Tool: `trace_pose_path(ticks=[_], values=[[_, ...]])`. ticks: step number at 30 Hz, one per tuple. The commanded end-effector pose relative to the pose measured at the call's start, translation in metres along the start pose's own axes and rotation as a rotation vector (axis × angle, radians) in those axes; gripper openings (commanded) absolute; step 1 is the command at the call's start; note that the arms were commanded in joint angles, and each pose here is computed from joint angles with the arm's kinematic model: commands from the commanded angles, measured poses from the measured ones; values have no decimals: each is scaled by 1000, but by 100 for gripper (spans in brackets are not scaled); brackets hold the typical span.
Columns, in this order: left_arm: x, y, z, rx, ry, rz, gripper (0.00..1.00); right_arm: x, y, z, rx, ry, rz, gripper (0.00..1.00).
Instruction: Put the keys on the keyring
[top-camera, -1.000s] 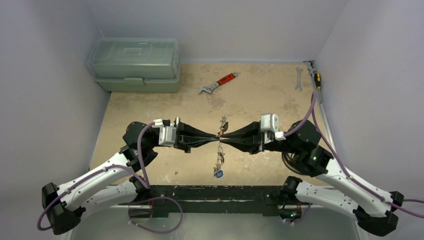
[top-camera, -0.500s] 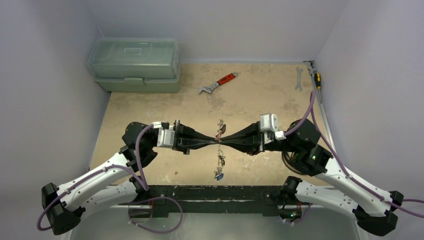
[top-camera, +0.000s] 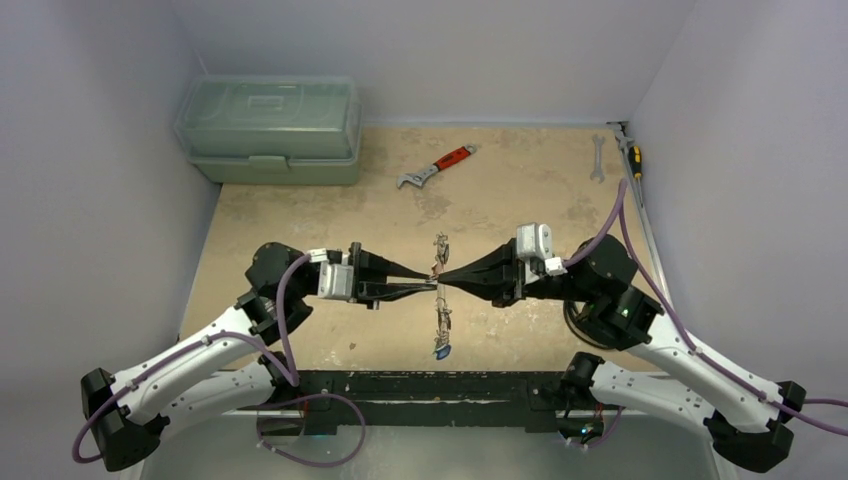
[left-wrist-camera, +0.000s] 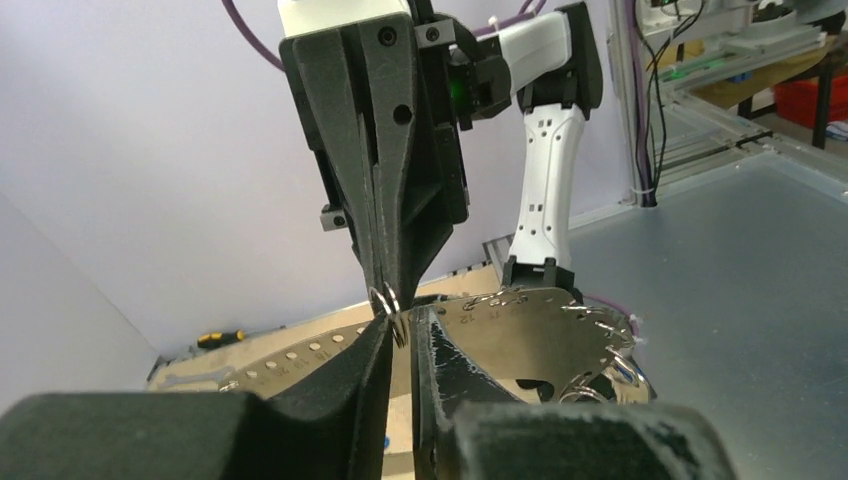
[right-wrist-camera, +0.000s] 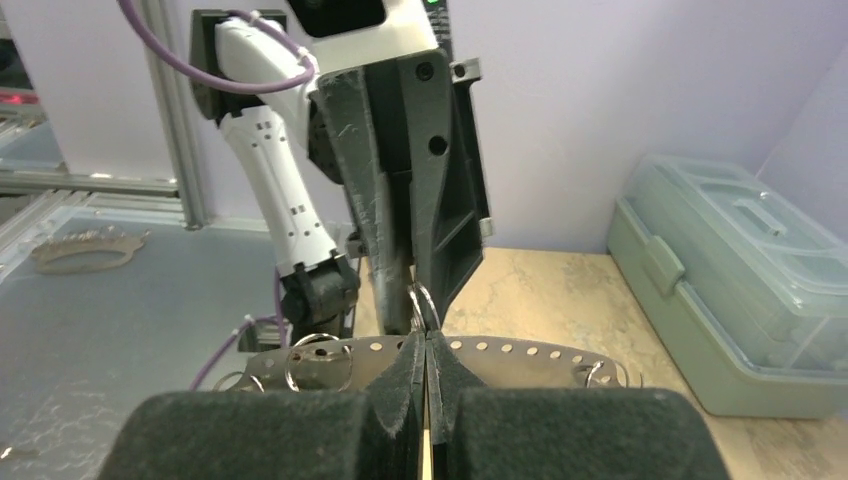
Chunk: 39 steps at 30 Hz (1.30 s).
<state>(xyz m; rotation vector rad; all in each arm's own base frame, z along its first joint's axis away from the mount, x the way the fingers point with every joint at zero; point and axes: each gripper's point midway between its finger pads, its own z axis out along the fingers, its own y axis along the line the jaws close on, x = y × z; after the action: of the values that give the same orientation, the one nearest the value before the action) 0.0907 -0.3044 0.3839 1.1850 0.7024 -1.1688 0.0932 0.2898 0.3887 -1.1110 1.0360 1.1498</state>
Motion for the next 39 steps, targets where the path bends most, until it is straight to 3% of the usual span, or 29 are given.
trace_pose_path(ticks=[1, 4, 7, 11, 14, 19, 21, 29, 30, 32, 35, 39], values=[[17, 6, 0, -33, 96, -20, 21, -17, -7, 9, 9, -40, -40, 0], [17, 8, -3, -44, 128, -6, 40, -12, -9, 8, 18, -17, -46, 0], [17, 10, -6, -59, 153, 5, 46, -7, -10, 8, 21, 5, -50, 0], [21, 14, -9, -76, 209, 5, 45, 8, -13, 8, 26, 72, -53, 0], [23, 17, -10, -83, 252, 2, 38, 17, -18, 7, 45, 119, -65, 0], [34, 21, -16, -104, 316, -9, 17, 18, -18, 4, 54, 110, -67, 0], [37, 22, -16, -112, 326, -17, 0, 18, -17, 4, 51, 107, -66, 0], [41, 28, -17, -146, 344, -31, 0, 6, -18, -3, 88, 73, -57, 0], [39, 29, -18, -154, 339, -23, 0, 2, -19, -6, 106, 62, -56, 1], [35, 30, -18, -166, 321, -10, 0, 0, -24, -11, 152, 60, -52, 20], [26, 32, -18, -183, 274, 18, 0, 6, -30, -15, 195, 79, -44, 36], [21, 31, -18, -193, 235, 25, 0, 17, -33, -20, 231, 105, -24, 43]])
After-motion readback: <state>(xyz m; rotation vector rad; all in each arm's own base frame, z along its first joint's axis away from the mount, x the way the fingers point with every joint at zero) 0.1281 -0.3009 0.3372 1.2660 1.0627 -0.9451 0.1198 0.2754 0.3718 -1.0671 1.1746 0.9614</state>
